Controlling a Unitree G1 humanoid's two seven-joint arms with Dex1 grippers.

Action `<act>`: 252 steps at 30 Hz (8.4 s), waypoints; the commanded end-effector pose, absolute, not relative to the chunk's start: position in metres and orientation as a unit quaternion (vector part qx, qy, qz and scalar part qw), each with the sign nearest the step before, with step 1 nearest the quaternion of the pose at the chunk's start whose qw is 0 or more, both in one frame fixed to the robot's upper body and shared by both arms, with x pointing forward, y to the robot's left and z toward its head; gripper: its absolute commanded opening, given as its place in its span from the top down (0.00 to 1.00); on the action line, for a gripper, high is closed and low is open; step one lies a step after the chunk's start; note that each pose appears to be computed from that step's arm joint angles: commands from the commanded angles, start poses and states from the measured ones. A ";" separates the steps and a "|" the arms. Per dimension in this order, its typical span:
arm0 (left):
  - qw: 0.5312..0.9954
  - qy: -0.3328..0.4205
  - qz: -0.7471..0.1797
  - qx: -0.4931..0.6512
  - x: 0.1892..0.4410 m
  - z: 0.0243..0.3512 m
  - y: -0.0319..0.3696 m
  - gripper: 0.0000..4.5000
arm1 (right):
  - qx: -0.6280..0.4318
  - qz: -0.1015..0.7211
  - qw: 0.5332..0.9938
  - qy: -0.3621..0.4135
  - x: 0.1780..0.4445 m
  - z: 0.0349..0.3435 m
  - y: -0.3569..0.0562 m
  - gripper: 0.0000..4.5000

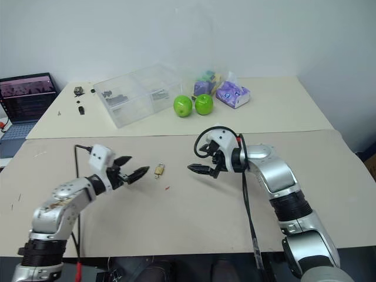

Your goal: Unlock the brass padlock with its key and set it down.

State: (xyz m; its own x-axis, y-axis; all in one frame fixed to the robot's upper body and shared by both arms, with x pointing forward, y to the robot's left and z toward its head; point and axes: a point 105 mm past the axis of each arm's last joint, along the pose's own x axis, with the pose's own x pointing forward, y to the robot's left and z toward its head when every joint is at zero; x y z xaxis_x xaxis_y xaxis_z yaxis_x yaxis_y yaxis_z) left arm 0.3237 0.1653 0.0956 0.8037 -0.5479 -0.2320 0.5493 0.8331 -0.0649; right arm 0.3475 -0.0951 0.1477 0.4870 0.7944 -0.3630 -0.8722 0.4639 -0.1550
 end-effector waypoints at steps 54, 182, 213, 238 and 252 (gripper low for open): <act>0.791 0.108 -0.564 0.210 0.316 0.100 0.078 0.82 | -0.189 0.397 0.896 0.066 0.355 0.178 -0.125 0.00; 0.852 0.105 -0.474 0.197 0.295 0.151 0.175 0.00 | -0.290 0.657 0.688 0.105 0.325 0.092 -0.054 0.80; 0.808 0.241 -0.513 -0.158 0.301 0.176 0.085 0.68 | -0.372 0.587 0.719 0.029 0.310 0.196 -0.083 0.80; 0.781 0.263 -0.527 -0.207 0.301 0.192 0.059 0.83 | -0.365 0.576 0.732 -0.007 0.308 0.208 -0.072 0.80; 0.782 0.266 -0.522 -0.213 0.300 0.194 0.059 0.83 | -0.372 0.568 0.734 -0.019 0.310 0.210 -0.072 0.80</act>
